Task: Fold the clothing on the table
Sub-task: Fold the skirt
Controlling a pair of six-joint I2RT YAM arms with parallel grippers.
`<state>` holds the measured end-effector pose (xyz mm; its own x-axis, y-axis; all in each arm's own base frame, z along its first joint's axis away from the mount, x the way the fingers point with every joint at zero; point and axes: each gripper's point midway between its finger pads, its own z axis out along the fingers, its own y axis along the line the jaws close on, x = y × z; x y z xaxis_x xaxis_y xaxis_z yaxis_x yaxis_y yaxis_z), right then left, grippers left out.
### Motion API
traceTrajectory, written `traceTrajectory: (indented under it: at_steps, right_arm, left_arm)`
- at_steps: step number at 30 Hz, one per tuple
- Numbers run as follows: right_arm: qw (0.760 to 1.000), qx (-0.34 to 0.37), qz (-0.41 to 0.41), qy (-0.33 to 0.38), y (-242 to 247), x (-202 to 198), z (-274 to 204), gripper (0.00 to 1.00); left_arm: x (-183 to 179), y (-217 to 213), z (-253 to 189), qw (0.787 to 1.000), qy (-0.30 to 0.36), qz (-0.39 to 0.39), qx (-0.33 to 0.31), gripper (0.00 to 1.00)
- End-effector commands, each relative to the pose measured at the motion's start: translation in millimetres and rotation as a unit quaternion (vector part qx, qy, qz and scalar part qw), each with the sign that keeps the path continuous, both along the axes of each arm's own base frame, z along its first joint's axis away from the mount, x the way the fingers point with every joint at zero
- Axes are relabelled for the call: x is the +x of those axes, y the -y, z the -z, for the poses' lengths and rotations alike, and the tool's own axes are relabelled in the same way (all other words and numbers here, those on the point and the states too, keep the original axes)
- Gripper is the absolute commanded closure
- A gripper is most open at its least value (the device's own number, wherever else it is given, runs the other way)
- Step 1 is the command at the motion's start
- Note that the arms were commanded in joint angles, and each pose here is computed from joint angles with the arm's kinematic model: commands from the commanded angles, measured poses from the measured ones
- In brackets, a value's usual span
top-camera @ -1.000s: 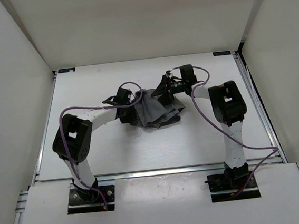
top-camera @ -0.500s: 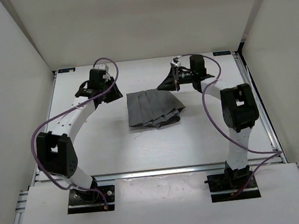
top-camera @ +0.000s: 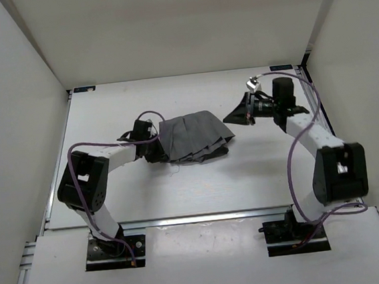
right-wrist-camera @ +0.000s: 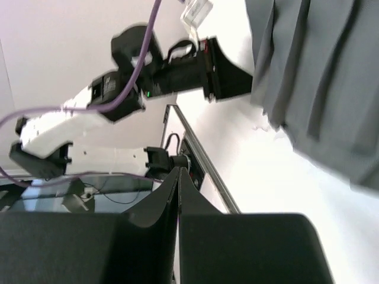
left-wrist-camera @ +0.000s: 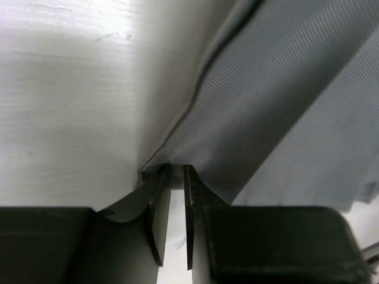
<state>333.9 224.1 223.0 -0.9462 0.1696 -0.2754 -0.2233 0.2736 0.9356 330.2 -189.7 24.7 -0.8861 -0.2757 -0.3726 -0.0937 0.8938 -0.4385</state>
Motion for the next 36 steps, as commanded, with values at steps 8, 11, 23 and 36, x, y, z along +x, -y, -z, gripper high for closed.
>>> traceTrajectory:
  at_steps: [8, 11, 23, 36]
  right_arm:
    - [0.996, -0.032, 0.080, 0.037, 65, -57, -5, 0.86]
    - [0.990, -0.072, 0.102, 0.060, 76, -57, -5, 0.58]
    - [0.903, -0.348, 0.253, -0.016, 163, -50, 85, 0.37]
    - [0.929, -0.281, 0.233, -0.059, 146, -61, 108, 0.31]
  left_arm:
    - [40, 16, -28, 0.998, 0.061, -0.009, 0.000, 0.67]
    - [57, 6, -99, 0.989, 0.144, -0.026, -0.024, 0.63]
    - [-52, -108, -127, 0.985, 0.132, -0.099, 0.055, 0.01]
    - [-110, -127, -80, 0.992, 0.075, -0.082, 0.061, 0.02]
